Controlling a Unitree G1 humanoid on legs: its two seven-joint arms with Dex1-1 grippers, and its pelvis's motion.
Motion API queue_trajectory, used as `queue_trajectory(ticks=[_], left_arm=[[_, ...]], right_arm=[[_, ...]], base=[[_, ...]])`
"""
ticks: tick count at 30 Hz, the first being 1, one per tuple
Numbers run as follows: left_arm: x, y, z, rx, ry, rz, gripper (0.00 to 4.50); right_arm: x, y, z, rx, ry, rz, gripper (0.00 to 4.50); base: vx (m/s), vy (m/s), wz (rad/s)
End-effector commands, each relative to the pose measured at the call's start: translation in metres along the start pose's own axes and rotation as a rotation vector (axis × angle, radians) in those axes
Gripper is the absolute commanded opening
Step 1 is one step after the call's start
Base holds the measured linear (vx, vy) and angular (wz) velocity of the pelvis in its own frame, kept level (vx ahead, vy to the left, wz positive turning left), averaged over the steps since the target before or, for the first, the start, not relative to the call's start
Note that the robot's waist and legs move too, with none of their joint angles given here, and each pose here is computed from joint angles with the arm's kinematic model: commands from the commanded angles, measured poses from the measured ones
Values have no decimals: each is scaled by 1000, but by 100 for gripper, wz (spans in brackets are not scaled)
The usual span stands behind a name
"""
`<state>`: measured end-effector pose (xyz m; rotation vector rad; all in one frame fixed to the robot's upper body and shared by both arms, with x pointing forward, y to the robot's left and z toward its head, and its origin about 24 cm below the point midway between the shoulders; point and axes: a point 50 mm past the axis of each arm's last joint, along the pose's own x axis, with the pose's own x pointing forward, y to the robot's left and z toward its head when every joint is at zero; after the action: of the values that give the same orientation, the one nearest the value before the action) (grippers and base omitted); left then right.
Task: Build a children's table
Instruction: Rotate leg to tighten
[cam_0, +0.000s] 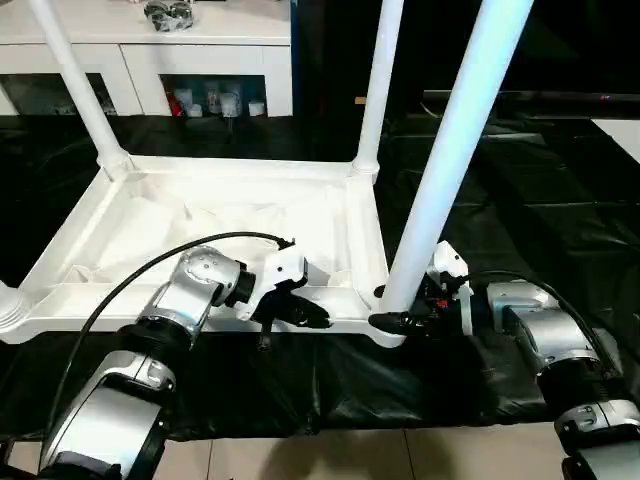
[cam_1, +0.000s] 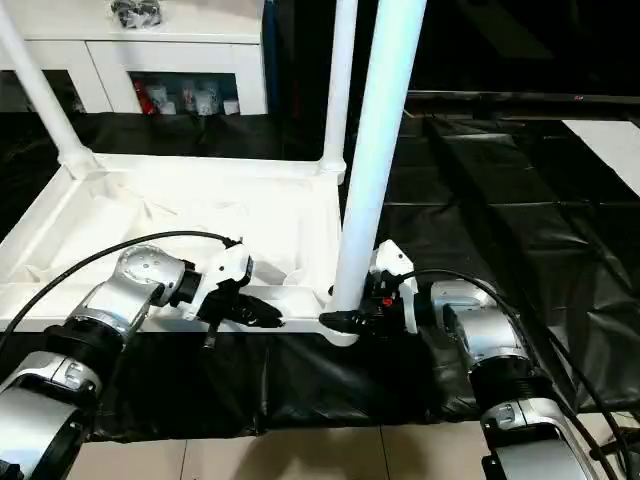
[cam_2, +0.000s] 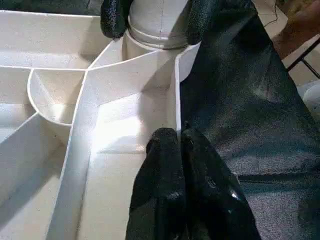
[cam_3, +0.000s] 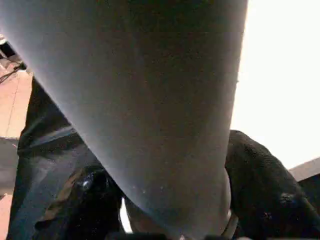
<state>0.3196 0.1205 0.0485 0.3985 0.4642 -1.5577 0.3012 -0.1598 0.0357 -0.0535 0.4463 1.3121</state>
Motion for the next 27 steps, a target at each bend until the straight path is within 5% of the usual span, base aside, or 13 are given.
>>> queue_trajectory(ticks=[1, 9, 14, 19, 26, 27], left_arm=[[17, -1, 14, 53, -18, -38, 0], [21, 2, 11, 16, -40, 68, 0], [41, 5, 19, -19, -87, 208, 0], [68, 3, 29, -59, -136, 275, 0], [78, 3, 33, -53, -137, 301, 0], [78, 3, 33, -48, -135, 302, 0]], right_arm=[[34, 24, -3, 14, 28, 244, 259], [37, 9, -5, 16, -54, -102, 252], [35, -22, -16, 170, -123, -603, 249], [55, -16, -14, 229, -176, -682, 248], [71, -12, -9, 202, -192, -699, 248], [71, -13, -8, 196, -194, -703, 304]], base=[[0, 0, 0], [0, 0, 0], [0, 0, 0], [0, 0, 0], [0, 0, 0], [0, 0, 0]])
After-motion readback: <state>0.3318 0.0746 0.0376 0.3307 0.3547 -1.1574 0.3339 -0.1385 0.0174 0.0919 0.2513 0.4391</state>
